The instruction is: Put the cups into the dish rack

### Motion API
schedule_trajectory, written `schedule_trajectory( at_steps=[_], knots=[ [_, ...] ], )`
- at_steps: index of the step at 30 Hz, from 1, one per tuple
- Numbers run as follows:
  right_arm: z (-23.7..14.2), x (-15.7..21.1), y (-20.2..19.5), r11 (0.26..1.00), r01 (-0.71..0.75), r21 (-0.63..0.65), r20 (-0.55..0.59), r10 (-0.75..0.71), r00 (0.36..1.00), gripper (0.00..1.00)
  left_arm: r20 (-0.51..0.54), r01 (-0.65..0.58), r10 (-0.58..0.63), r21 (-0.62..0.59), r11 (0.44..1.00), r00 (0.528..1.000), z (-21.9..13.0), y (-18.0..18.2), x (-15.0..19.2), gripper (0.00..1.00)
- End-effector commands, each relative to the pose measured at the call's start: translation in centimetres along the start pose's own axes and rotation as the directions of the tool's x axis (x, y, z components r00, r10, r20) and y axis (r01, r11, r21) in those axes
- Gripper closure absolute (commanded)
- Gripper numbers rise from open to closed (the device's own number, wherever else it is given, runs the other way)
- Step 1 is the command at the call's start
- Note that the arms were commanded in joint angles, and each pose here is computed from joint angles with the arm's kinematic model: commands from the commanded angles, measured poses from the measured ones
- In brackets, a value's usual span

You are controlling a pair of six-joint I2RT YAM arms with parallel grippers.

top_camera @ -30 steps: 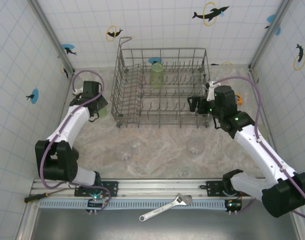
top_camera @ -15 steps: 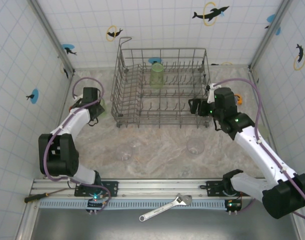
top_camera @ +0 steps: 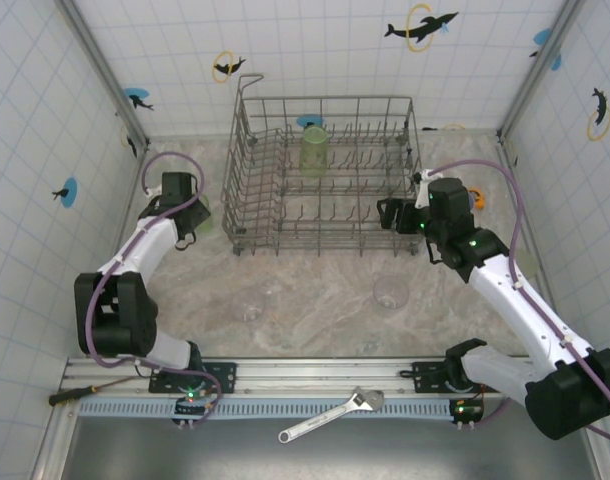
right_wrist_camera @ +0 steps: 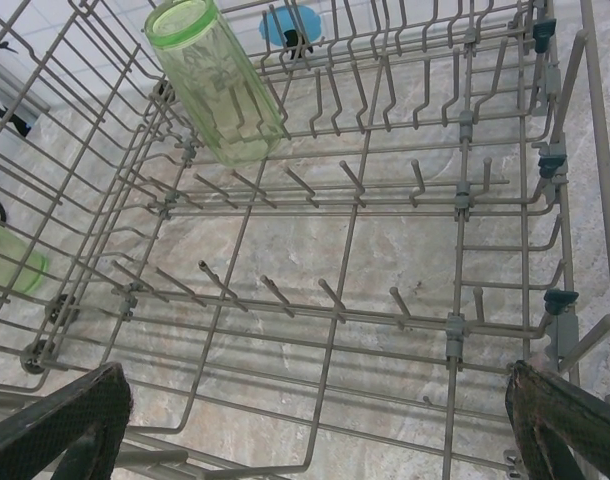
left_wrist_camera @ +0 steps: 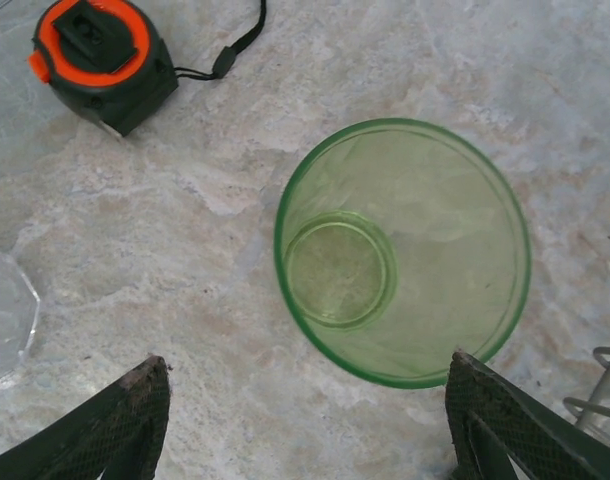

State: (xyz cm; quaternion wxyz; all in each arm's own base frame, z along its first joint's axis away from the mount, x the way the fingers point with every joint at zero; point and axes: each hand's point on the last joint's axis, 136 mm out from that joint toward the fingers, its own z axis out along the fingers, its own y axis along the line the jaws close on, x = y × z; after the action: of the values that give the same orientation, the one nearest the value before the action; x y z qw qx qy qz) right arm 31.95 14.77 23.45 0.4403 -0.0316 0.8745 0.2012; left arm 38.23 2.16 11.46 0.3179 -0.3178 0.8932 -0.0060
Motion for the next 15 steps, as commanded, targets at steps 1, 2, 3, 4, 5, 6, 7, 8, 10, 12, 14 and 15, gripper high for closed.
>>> schedule_trajectory(
  at_steps=[1,2,3,4,5,6,7,8,10,12,14,15],
  knots=[
    [-0.1,-0.7,0.2,1.000,-0.011,-0.013,0.037,0.012,0.999,0.00,0.000,0.018,-0.018,0.025,1.000,1.000,0.8,-0.8,-1.2,0.28],
    [-0.1,-0.8,0.3,1.000,-0.012,-0.015,0.037,0.013,0.999,0.00,-0.013,0.025,-0.025,0.023,0.999,1.000,1.3,-0.8,-1.0,0.30],
    [-0.1,-0.8,0.3,1.000,-0.012,-0.014,0.037,0.013,0.999,0.00,-0.029,0.030,-0.029,0.024,0.999,0.999,1.9,-0.7,-0.7,0.31],
    [-0.1,-0.9,0.3,1.000,-0.011,-0.014,0.038,0.012,0.999,0.00,-0.037,0.038,-0.037,0.024,0.999,0.999,2.2,-0.6,-0.7,0.33],
    [-0.2,-1.0,0.3,1.000,-0.010,-0.014,0.042,0.010,0.999,0.00,-0.043,0.044,-0.043,0.019,0.999,0.998,2.6,-0.5,-0.5,0.35],
    [-0.3,-1.1,0.4,1.000,-0.010,-0.014,0.043,0.010,0.999,0.00,-0.046,0.047,-0.046,0.018,0.999,0.998,2.9,-0.4,-0.4,0.38],
    [-0.4,-1.2,0.4,1.000,-0.009,-0.016,0.047,0.010,0.999,0.00,-0.046,0.052,-0.052,0.017,0.998,0.998,3.1,-0.3,-0.4,0.41],
    [-0.5,-1.3,0.5,1.000,-0.009,-0.017,0.049,0.010,0.999,0.00,-0.050,0.058,-0.057,0.027,0.998,0.997,3.4,-0.5,-0.3,0.46],
    [-0.6,-1.5,0.6,1.000,-0.006,-0.020,0.051,0.007,0.999,0.00,-0.064,0.064,-0.060,0.047,0.997,0.996,3.8,-0.9,0.0,0.54],
    [-0.8,-1.7,0.7,1.000,-0.004,-0.021,0.057,0.005,0.998,0.00,-0.074,0.068,-0.065,0.037,0.997,0.995,4.2,-0.8,0.1,0.64],
    [-1.0,-1.8,0.7,1.000,-0.004,-0.022,0.060,0.005,0.998,0.00,-0.076,0.069,-0.067,0.026,0.997,0.995,4.5,-0.7,0.2,0.80],
    [-1.0,-1.7,0.7,1.000,-0.004,-0.022,0.061,0.005,0.998,0.00,-0.075,0.069,-0.067,0.022,0.997,0.995,4.6,-0.6,0.1,0.89]
  ],
)
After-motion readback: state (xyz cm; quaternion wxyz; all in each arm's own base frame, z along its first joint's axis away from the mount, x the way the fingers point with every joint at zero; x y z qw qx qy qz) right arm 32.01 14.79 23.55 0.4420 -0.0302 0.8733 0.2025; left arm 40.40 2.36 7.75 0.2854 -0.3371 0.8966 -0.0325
